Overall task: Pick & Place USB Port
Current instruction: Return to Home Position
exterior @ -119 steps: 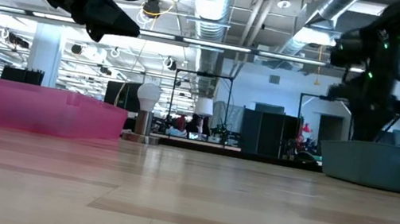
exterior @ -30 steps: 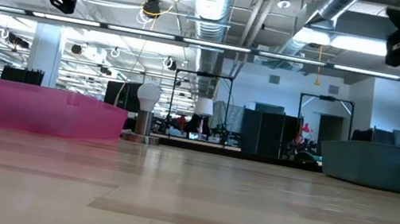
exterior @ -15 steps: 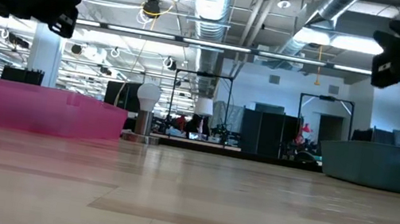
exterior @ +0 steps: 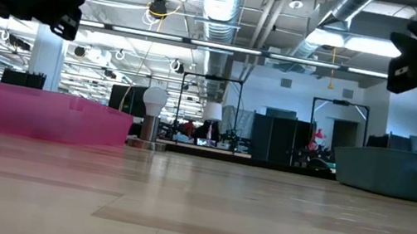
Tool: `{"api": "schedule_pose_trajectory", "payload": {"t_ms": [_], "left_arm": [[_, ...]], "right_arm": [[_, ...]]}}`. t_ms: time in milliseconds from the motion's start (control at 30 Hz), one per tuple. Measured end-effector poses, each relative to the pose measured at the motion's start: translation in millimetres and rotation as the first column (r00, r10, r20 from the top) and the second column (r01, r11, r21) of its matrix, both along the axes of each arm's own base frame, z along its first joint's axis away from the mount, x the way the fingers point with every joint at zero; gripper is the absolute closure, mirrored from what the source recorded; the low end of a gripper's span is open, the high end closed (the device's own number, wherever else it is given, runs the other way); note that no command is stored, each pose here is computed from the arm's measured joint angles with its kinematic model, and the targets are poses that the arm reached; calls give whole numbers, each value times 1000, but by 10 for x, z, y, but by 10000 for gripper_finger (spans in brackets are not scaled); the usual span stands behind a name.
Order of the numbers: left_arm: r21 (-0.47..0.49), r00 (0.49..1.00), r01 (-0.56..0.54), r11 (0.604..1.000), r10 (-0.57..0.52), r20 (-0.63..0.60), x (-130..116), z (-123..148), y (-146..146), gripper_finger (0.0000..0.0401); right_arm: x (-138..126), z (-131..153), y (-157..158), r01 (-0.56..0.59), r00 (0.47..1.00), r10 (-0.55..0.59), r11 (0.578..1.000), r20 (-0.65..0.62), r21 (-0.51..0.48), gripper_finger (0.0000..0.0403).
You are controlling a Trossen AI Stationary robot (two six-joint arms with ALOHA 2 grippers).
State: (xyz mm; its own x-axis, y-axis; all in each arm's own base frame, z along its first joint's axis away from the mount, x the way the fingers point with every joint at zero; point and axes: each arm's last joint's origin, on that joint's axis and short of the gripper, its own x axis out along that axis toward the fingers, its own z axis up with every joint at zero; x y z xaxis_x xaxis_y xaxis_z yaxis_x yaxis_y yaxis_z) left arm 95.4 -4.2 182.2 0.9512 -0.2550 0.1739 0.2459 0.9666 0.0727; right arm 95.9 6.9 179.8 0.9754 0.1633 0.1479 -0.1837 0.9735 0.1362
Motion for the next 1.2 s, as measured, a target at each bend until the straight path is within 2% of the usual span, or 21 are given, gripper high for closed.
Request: {"api": "schedule_pose_trajectory", "payload": {"t_ms": [133, 300, 400, 1200], "left_arm": [[-7, 1000, 1, 1000, -1, -16, 11, -11, 1, 339], [-32, 998, 3, 999, -6, -66, 45, -45, 2, 339], [-33, 995, 2, 999, -6, -95, 66, -69, 3, 339], [-43, 955, -6, 999, -8, -298, 204, -250, 10, 339]], "right_arm": [[8, -65, 0, -1, 998, 2, 1000, -70, 14, 295], [13, -111, 0, -1, 989, 27, 984, -142, 177, 295], [13, -112, 0, -1, 988, 36, 974, -149, 228, 295], [14, -114, 0, -1, 988, 37, 972, -151, 234, 295]]}}
